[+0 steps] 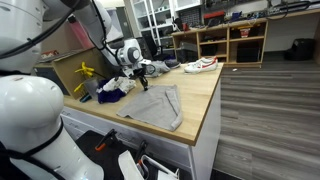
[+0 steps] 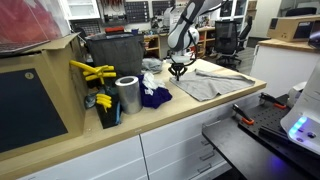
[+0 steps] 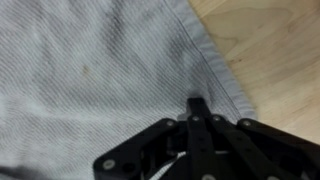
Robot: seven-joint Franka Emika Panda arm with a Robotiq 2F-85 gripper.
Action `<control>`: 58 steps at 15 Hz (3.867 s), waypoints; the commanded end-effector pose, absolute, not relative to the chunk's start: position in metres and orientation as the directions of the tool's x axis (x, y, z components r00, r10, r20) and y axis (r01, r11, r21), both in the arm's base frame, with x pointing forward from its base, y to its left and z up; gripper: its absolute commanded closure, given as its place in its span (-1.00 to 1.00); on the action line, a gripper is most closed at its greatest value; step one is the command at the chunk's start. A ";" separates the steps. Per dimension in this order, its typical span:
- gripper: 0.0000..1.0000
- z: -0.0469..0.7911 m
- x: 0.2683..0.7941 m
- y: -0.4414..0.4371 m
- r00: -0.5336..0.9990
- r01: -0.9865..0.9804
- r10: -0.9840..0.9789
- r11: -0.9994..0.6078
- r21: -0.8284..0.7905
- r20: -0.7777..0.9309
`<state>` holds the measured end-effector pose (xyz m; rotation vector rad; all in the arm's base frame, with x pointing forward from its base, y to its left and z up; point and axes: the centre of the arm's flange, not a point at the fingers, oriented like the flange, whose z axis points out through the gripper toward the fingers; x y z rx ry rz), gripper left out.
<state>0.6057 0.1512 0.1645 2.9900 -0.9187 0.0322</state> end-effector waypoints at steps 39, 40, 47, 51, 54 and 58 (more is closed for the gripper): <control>-1.00 0.189 0.565 -0.030 0.167 -0.982 -0.985 -0.163 0.090 0.036; -1.00 0.188 0.566 -0.031 0.148 -0.985 -0.988 -0.144 0.093 0.035; -1.00 0.182 0.581 -0.042 0.084 -0.989 -0.996 -0.080 0.124 0.028; -0.39 0.182 0.590 -0.044 0.080 -0.988 -0.996 -0.076 0.131 0.026; 0.08 0.182 0.595 -0.042 0.083 -0.989 -0.996 -0.079 0.127 0.027; 0.66 0.179 0.598 -0.037 0.091 -0.989 -0.995 -0.087 0.118 0.028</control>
